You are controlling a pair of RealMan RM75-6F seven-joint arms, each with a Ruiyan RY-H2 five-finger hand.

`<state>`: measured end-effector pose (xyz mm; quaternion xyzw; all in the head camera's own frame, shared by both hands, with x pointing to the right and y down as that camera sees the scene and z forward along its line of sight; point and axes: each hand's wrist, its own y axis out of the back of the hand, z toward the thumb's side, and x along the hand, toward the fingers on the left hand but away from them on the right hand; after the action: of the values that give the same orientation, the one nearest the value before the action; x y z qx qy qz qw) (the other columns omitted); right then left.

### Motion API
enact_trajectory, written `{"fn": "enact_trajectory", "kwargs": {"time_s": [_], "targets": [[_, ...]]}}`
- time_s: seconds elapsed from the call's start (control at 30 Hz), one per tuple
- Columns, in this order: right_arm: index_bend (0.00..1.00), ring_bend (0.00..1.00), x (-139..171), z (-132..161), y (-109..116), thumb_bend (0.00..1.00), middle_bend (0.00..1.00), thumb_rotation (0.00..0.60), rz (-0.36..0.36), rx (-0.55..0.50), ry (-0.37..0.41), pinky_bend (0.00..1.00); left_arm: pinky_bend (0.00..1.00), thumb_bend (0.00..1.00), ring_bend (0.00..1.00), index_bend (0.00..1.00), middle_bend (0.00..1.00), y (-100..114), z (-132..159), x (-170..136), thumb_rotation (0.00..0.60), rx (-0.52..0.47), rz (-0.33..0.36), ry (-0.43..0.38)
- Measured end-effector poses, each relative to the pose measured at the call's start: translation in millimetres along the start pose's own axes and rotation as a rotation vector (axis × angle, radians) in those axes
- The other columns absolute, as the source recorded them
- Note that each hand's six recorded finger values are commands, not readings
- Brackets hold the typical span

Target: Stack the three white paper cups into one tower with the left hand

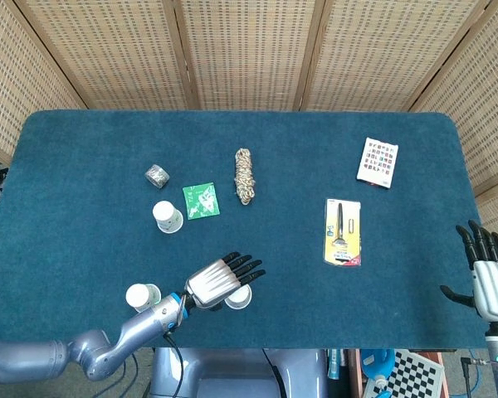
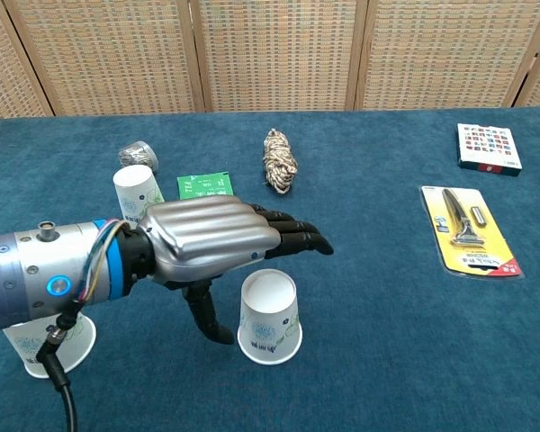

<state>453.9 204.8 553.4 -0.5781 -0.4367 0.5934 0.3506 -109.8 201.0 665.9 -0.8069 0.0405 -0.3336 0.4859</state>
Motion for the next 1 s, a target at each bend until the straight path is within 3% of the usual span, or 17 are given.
{"fn": "enact_trajectory", "kwargs": {"time_s": [0.13,0.3,0.77,1.0], "targets": [[0.0,0.0,-0.6,-1.5,1.3,0.0,0.0,0.6,-0.004,-0.009,-0.002,0.0,0.32,0.14,0.3,0.29,0.32,-2.8,0.5,7.2,0.6,0.007,0.013,0.014],[0.0,0.0,-1.2,-3.1,1.1,0.0,0.0,0.6,-0.001,-0.013,-0.004,0.0,0.36,0.14,0.36,0.36,0.38,-2.2,0.6,8.8,0.6,-0.006,0.02,0.021],[0.0,0.0,-1.0,-0.4,0.0,0.0,0.0,0.6,0.004,-0.009,0.001,0.0,0.4,0.14,0.44,0.47,0.48,6.0,-3.1,5.7,0.6,-0.048,0.052,0.037],[0.0,0.0,-0.8,-1.8,0.6,0.0,0.0,0.6,0.003,-0.01,-0.002,0.0,0.4,0.14,0.44,0.48,0.48,8.9,-2.3,6.1,0.6,-0.049,0.071,0.04]]}}
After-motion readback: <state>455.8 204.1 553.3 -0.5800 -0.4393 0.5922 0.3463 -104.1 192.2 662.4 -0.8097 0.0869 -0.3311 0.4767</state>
